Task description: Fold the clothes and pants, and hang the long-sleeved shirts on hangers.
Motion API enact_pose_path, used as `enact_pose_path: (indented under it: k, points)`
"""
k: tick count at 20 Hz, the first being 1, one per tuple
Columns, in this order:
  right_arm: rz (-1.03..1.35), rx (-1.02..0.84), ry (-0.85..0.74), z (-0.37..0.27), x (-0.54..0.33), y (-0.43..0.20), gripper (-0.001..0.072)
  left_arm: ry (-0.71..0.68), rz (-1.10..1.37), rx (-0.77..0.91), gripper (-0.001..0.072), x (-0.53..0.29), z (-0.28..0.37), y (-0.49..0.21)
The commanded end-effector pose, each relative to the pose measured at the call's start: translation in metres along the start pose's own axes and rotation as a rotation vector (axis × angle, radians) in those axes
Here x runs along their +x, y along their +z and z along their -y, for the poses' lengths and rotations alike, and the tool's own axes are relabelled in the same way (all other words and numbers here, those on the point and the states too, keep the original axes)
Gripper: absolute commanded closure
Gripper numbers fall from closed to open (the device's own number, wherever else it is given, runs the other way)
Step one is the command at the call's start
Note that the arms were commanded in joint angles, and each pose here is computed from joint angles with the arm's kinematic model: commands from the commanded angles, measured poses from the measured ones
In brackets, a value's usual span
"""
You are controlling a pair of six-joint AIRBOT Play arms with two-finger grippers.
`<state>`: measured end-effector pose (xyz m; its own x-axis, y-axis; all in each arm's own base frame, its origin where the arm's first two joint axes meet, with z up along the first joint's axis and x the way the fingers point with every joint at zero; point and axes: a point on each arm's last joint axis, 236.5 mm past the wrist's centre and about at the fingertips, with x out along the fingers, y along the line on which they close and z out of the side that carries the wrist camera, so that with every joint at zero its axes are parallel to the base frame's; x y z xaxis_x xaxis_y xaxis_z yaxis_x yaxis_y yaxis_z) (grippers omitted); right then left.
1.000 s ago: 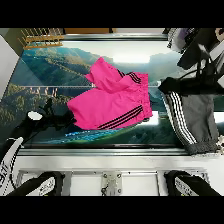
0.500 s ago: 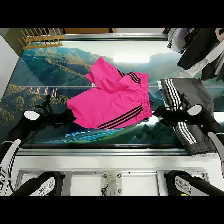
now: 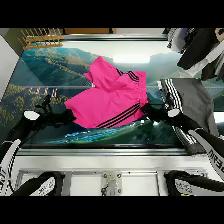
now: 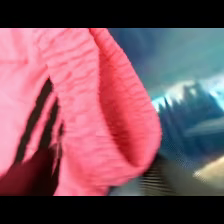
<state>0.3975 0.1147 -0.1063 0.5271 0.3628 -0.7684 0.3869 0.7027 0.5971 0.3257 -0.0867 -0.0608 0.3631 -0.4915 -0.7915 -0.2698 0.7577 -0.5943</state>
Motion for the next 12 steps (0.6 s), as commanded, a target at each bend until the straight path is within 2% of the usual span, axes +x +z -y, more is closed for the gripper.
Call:
enact_pose_path:
  k: [1,2,3,7,10,12]
  points:
    - [0.034,-0.077,0.014,-0.013,0.007,0.006,0.0482,0.000,0.001,0.001,0.0701,0.000,0.000,0.000]
    - [0.047,-0.116,0.017,-0.016,0.006,0.010,0.0633,0.000,0.001,0.001,0.0701,0.000,0.000,0.000]
    - [0.058,-0.156,0.026,-0.021,0.004,0.015,0.0687,-0.001,0.001,0.000,0.0701,0.000,0.000,0.000]
    - [0.099,-0.395,0.124,-0.082,-0.046,0.048,0.0689,-0.057,0.103,0.070,0.0702,-0.040,0.036,0.041]
    - [0.162,-0.608,0.248,-0.164,-0.149,0.074,0.0689,-0.159,0.388,0.269,0.0702,-0.162,0.125,0.101]
    - [0.210,-0.690,0.353,-0.216,-0.233,0.068,0.0689,-0.220,0.618,0.436,0.0702,-0.267,0.195,0.109]
